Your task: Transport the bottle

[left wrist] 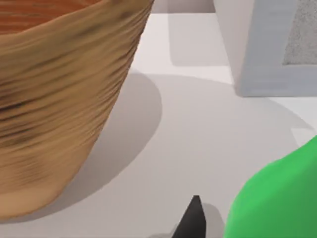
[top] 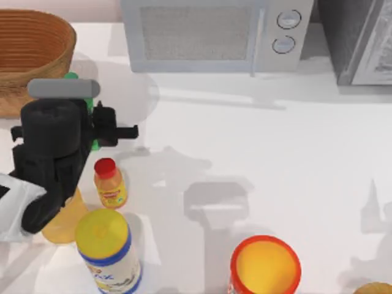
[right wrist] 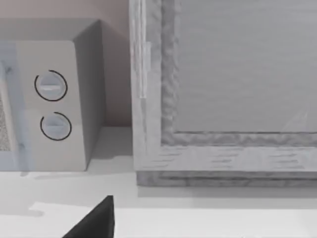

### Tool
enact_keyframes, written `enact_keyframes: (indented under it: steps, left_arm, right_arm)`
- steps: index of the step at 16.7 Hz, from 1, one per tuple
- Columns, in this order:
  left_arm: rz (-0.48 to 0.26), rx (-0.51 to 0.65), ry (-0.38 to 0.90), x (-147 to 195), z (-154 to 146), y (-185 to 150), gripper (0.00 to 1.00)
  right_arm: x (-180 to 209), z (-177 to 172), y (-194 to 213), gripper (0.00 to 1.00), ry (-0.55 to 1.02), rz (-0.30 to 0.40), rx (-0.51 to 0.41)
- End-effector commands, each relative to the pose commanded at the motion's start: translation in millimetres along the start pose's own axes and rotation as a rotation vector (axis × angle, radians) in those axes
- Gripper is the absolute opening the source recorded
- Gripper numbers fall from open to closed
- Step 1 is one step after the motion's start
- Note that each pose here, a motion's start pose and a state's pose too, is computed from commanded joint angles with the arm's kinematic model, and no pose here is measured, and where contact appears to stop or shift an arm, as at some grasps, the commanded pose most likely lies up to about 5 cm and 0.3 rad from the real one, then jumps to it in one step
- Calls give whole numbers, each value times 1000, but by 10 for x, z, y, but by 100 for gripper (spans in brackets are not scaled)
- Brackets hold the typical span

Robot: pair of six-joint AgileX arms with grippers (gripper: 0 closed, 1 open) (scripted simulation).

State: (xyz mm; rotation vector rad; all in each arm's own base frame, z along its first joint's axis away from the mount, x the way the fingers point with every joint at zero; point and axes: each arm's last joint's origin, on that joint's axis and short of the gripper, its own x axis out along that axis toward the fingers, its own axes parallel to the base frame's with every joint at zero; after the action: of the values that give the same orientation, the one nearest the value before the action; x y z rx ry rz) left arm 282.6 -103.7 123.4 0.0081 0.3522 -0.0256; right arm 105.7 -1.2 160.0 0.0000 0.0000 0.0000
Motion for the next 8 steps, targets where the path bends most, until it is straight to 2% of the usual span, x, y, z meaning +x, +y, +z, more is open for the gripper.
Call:
enact_keyframes:
  steps: [4, 8]
  left_arm:
    - [4, -15, -19, 224, -74, 13, 0]
    - [6, -13, 18, 308, -280, 4, 0]
  right_arm:
    - [0, 0, 0, 100, 0, 0, 0]
    - [0, 0, 0, 100, 0, 0, 0]
